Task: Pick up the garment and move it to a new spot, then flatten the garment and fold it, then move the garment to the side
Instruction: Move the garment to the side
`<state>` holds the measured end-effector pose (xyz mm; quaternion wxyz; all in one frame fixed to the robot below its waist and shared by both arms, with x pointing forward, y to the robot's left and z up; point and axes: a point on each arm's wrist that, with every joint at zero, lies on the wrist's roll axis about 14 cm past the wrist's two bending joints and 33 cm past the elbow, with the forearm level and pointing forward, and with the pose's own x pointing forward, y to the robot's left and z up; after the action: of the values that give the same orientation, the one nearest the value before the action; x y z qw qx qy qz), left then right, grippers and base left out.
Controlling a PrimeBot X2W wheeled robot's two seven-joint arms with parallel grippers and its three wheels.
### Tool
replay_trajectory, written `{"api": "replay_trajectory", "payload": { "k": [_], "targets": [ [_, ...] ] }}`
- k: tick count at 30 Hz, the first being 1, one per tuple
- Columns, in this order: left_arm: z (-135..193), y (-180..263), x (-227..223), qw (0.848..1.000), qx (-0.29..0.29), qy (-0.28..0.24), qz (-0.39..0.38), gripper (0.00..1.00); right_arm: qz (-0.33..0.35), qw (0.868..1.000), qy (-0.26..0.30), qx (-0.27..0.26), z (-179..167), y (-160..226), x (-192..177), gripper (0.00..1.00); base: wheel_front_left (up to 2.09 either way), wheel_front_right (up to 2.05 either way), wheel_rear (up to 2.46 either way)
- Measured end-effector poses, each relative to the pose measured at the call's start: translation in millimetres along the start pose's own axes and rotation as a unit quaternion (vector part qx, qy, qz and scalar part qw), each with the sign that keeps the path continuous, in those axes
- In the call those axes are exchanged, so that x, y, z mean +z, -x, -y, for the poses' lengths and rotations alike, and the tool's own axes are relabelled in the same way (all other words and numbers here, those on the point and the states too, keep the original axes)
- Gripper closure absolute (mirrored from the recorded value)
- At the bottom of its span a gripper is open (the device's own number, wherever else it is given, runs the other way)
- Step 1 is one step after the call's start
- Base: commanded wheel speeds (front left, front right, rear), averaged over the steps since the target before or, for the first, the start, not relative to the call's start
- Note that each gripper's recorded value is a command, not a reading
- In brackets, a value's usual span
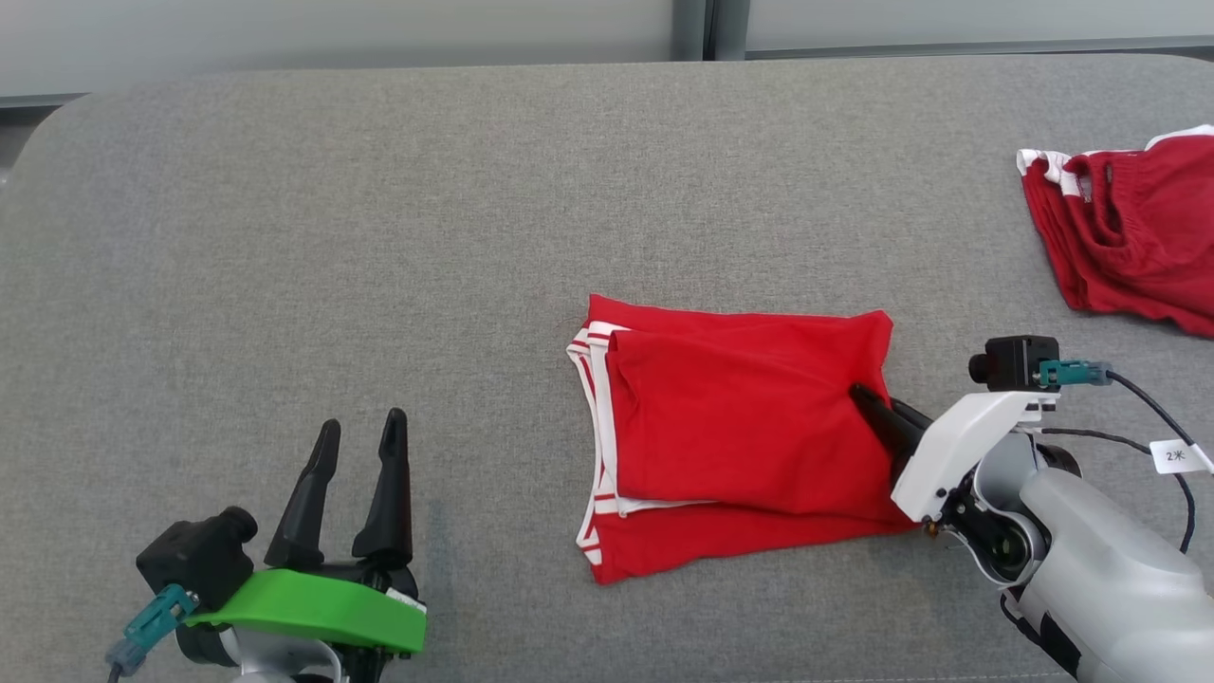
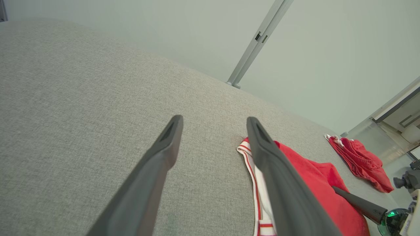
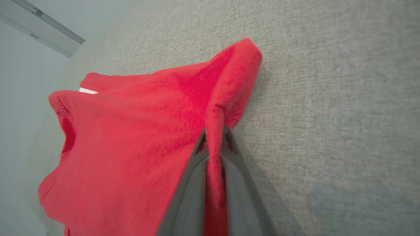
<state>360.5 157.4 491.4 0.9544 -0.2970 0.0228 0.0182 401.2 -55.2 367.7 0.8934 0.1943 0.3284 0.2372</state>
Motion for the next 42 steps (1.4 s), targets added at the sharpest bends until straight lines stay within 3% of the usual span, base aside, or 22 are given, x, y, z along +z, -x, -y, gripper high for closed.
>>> {"api": "replay_trajectory", "payload": {
  "k": [5,14,29,42],
  "targets": [
    [-1,-2,2,1.000,0.003,-0.002,0.004,0.00,0.013,1.000,0.004,0.003,-2,2,9,1.00,0.00,0.00,0.00],
    [7,-7,-1,1.000,-0.012,0.000,0.001,0.00,0.072,0.996,0.047,-0.007,11,15,62,1.00,0.00,0.00,0.00],
    [26,-9,-7,0.999,-0.041,0.005,-0.007,0.00,0.135,0.977,0.137,-0.096,71,69,153,1.00,0.00,0.00,0.00],
    [25,-9,-14,0.999,-0.038,0.006,-0.020,0.00,0.161,0.963,0.161,-0.144,86,80,221,1.00,0.00,0.00,0.00]
  ]
}}
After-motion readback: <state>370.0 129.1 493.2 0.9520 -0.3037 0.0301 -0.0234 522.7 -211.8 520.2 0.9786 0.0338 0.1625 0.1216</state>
